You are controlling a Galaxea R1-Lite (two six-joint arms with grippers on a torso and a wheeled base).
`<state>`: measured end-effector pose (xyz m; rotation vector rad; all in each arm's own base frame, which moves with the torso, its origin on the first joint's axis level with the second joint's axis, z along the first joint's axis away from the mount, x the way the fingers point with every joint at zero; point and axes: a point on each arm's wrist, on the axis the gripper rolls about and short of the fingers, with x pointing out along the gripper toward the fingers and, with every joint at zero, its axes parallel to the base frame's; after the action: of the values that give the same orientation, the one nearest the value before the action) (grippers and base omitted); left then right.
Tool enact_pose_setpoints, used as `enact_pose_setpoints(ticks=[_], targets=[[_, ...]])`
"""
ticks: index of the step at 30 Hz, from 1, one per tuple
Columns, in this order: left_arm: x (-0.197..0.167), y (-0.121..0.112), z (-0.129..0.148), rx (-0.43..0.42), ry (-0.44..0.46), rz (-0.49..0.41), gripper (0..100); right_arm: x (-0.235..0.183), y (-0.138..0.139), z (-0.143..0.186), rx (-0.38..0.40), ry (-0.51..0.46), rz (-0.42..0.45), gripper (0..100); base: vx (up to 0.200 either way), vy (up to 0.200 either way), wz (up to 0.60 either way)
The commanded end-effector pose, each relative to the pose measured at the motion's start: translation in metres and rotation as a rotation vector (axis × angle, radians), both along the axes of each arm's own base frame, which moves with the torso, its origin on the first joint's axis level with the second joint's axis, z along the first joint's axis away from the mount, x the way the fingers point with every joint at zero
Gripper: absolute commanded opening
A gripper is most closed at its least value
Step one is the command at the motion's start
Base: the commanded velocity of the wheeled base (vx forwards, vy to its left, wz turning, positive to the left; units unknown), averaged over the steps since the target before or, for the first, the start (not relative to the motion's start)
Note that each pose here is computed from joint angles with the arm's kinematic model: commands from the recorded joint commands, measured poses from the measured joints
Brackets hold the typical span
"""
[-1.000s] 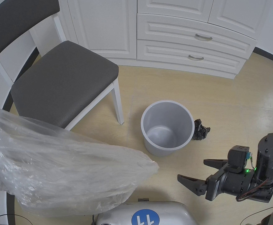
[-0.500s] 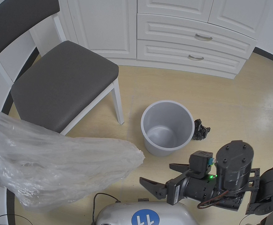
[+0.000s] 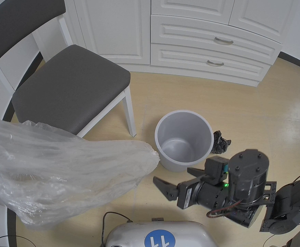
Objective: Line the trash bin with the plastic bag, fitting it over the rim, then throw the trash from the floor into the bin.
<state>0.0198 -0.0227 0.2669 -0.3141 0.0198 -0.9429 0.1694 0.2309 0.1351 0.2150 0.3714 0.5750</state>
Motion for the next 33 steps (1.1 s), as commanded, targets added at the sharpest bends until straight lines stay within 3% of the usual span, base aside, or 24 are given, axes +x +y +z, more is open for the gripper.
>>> enact_pose_setpoints(ticks=[1, 9, 15, 19, 24, 27, 33], targets=[[0.001, 0.000, 0.000, 0.002, 0.003, 0.000, 0, 0.011, -0.008, 0.025, 0.072, -0.063, -0.080, 100, 0.000, 0.000, 0.00], [0.001, 0.000, -0.001, 0.003, 0.003, 0.000, 0, 0.027, -0.009, 0.038, 0.121, -0.098, -0.153, 100, 0.000, 0.000, 0.00], [0.001, -0.001, -0.001, 0.004, 0.004, -0.001, 0, 0.030, 0.007, 0.019, 0.133, -0.092, -0.141, 100, 0.000, 0.000, 0.00], [0.001, -0.001, -0.001, 0.004, 0.002, -0.003, 0, 0.014, 0.011, 0.003, 0.075, -0.059, -0.077, 100, 0.000, 0.000, 0.00], [0.001, 0.000, -0.001, 0.002, 0.002, 0.000, 0, -0.014, -0.004, -0.007, -0.098, -0.024, 0.051, 100, 0.000, 0.000, 0.00], [0.001, 0.000, -0.001, 0.003, 0.001, 0.000, 0, -0.023, -0.007, -0.005, -0.107, -0.001, 0.122, 100, 0.000, 0.000, 0.00], [0.001, 0.000, -0.001, 0.003, 0.001, -0.001, 0, -0.019, -0.004, -0.009, -0.102, 0.000, 0.107, 100, 0.000, 0.000, 0.00]])
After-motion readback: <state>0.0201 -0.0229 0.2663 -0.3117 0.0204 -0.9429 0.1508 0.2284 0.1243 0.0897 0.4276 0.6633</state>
